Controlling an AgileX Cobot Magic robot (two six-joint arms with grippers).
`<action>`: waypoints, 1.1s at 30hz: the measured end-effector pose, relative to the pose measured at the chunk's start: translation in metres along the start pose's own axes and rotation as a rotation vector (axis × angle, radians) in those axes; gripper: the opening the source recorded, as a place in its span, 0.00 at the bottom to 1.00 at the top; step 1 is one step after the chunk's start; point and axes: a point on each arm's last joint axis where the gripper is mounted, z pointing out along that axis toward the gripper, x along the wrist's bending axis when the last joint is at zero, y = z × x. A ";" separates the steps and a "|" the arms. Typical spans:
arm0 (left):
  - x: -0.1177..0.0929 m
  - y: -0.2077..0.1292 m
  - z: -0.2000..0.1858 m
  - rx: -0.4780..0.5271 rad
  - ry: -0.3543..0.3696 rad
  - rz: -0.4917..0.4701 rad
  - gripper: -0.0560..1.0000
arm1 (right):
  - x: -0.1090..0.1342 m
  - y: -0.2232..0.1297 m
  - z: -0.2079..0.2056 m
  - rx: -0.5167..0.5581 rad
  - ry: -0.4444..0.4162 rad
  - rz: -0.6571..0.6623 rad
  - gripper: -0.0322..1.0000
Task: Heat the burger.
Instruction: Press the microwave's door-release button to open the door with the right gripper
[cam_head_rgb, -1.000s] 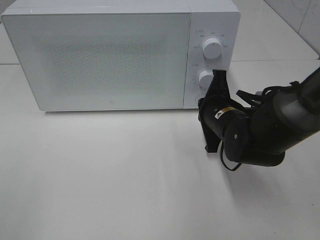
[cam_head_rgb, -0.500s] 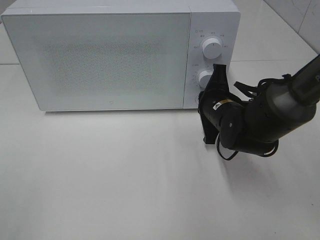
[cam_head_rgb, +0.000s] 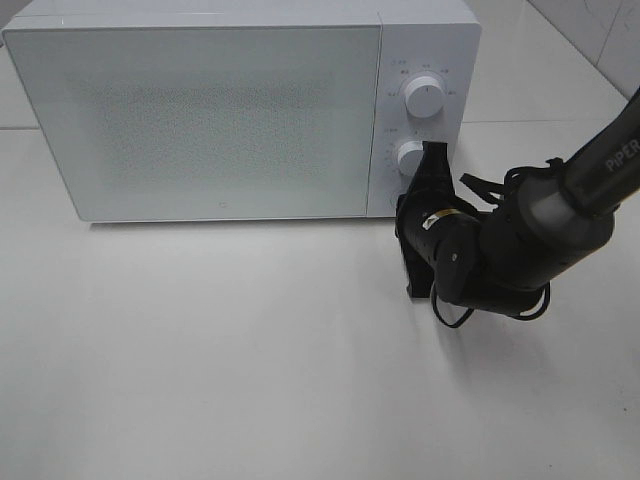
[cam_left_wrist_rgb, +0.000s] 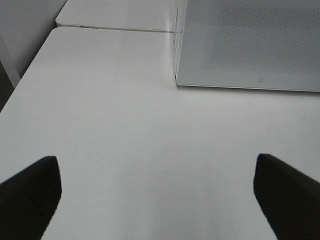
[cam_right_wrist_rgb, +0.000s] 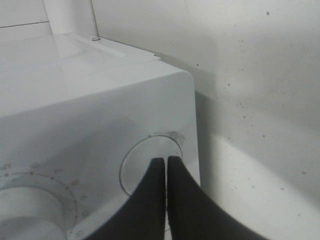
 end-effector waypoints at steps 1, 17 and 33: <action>0.000 0.000 0.000 0.000 0.000 0.000 0.99 | 0.000 0.000 0.000 0.000 0.000 0.000 0.03; 0.000 0.000 0.000 0.000 0.000 0.000 0.99 | 0.008 -0.002 0.005 -0.016 0.036 -0.022 0.03; 0.000 0.000 0.000 0.000 0.000 0.000 0.99 | 0.010 -0.005 0.008 -0.062 0.067 0.003 0.03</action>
